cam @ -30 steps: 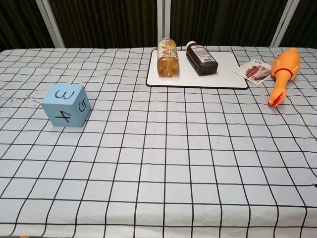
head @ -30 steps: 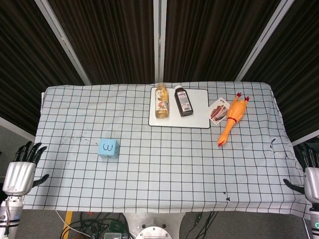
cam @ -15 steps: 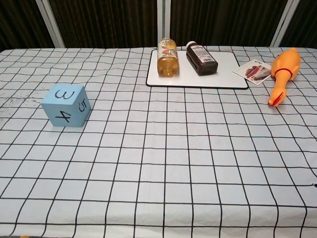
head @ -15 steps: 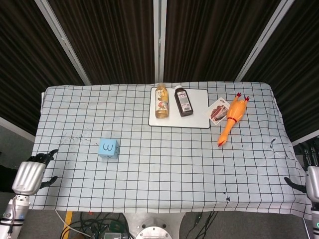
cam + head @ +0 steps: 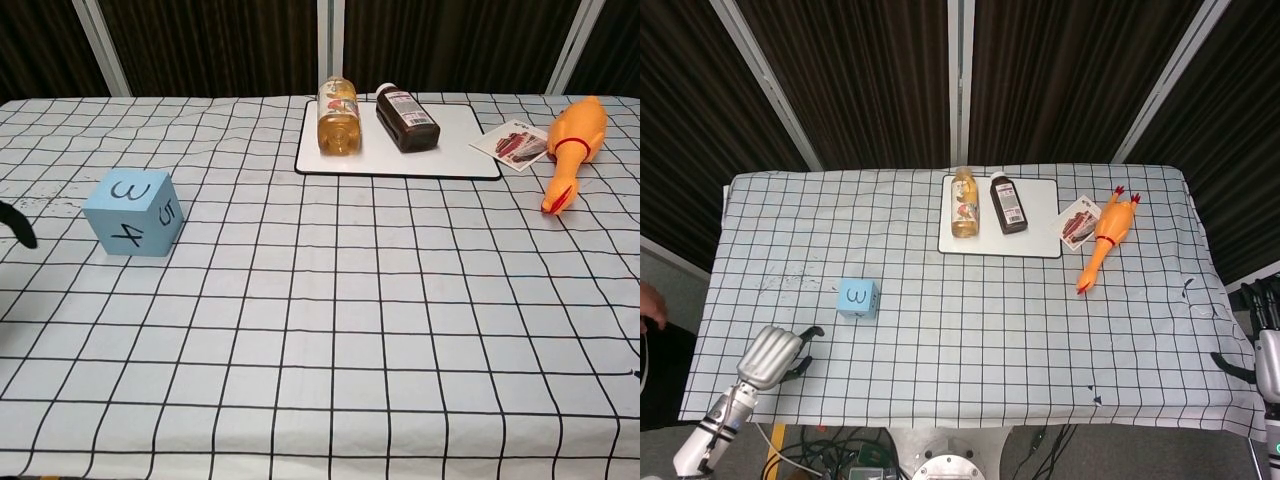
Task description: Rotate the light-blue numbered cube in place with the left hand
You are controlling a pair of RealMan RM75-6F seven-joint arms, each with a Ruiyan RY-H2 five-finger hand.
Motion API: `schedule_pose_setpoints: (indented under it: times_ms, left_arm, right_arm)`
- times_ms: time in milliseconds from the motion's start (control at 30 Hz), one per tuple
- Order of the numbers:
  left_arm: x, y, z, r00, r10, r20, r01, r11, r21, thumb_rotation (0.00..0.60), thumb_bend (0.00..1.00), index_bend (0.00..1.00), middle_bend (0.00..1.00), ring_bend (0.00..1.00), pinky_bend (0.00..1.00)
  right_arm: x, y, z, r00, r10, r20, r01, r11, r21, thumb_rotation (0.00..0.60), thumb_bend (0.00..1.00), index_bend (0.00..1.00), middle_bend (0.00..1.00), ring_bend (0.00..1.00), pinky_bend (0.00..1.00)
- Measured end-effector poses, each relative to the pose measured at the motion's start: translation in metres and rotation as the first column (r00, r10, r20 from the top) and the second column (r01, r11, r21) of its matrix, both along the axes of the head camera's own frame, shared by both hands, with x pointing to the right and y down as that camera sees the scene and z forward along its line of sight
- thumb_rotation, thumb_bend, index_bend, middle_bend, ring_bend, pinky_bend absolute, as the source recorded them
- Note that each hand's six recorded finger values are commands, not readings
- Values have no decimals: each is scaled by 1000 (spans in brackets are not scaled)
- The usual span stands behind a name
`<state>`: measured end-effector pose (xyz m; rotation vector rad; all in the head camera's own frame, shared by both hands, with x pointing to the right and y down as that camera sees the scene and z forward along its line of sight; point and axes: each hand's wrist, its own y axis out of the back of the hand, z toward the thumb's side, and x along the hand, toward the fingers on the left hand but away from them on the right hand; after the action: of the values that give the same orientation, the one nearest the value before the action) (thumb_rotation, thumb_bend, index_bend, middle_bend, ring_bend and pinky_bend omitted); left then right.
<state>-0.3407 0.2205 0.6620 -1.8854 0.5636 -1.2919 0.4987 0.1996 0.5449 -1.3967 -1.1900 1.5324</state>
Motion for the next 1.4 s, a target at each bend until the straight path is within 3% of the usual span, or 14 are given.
schedule_pose_setpoints:
  times_ms: [167, 433, 700, 1400]
  left_arm:
    - [33, -1, 15, 994, 108, 1, -107, 992, -73, 600, 366, 263, 839, 811, 772]
    - [60, -15, 28, 989, 147, 14, -145, 986, -78, 600, 377, 249, 841, 811, 772]
    - [50, -30, 30, 992, 102, 74, -98, 994, -51, 600, 398, 248, 842, 814, 776]
    - [23, -69, 37, 994, 5, 107, -2, 999, -33, 600, 421, 247, 829, 817, 779]
  right_arm:
    - [2, -1, -3, 1000, 8, 0, -8, 1000, 8, 600, 0, 0, 0, 0, 0]
    - [3, -1, -2, 1000, 9, 4, -9, 1000, 3, 600, 0, 0, 0, 0, 0]
    - [6, 0, -1, 1000, 18, 1, -18, 1000, 0, 600, 0, 0, 0, 0, 0]
    - [4, -1, 0, 1000, 19, -8, -19, 1000, -4, 600, 0, 0, 0, 0, 0]
